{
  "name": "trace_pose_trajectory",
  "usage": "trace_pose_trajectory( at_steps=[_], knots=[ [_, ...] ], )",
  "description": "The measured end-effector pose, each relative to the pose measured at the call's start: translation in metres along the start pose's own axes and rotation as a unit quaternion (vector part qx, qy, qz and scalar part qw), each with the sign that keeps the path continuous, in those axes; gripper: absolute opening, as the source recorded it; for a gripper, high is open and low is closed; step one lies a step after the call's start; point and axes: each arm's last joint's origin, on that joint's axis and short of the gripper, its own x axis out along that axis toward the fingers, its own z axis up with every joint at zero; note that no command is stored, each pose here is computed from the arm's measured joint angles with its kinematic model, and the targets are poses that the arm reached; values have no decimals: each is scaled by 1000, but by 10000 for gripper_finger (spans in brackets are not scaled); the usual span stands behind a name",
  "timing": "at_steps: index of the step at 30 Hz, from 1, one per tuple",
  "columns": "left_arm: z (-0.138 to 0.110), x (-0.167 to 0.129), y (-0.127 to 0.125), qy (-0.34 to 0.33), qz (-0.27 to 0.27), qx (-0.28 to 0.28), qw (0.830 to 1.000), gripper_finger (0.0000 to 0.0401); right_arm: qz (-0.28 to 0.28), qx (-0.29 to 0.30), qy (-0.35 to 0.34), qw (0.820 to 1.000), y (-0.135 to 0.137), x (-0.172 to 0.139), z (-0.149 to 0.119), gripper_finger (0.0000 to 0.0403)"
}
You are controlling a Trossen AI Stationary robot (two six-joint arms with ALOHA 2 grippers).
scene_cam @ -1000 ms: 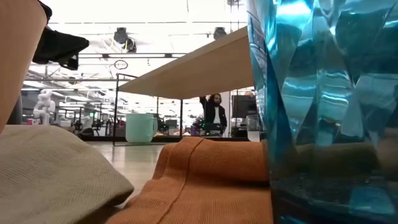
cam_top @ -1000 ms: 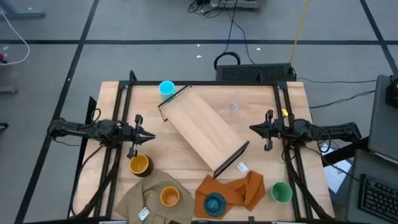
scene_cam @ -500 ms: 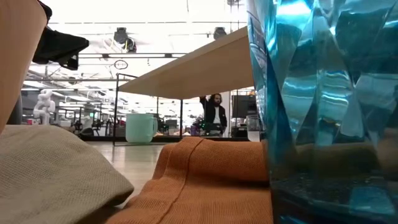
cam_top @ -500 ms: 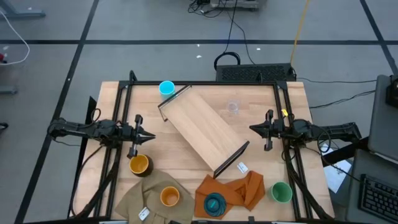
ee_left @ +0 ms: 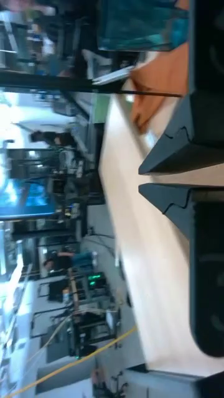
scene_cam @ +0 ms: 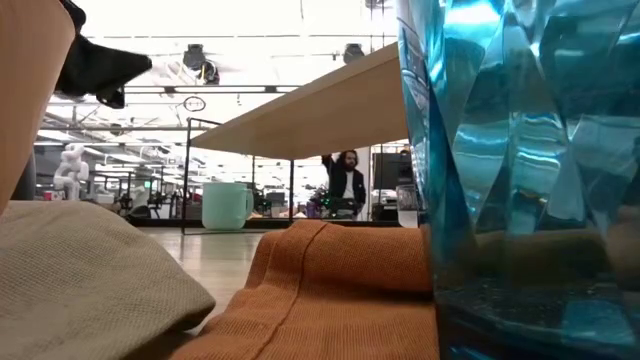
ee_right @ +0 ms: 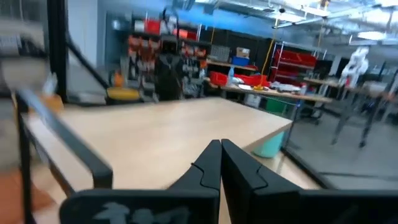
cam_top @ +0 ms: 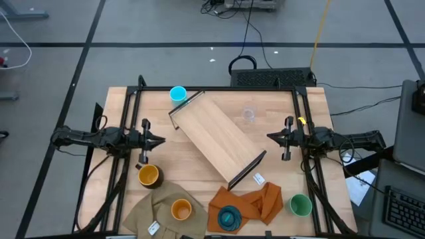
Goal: Stack small to large cups/mugs on shelf
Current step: Put the transparent mug on the shelf
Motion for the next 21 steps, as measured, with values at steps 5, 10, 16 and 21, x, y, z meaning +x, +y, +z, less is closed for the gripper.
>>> trace_pose_trajectory(
  at_steps=[5,10,16,21],
  knots=[
    [9,0,0,-45,-2,-53,998,33,2,188,-41,981,-1,0,8,0],
    [18,-2,1,-93,-7,-126,988,33,8,246,-96,964,-3,-2,19,0],
    [25,-3,3,-131,8,-179,975,33,15,260,-135,956,-4,-4,26,0],
    [23,-3,3,-122,4,-240,963,33,17,267,-151,952,-5,-5,29,0]
  ],
)
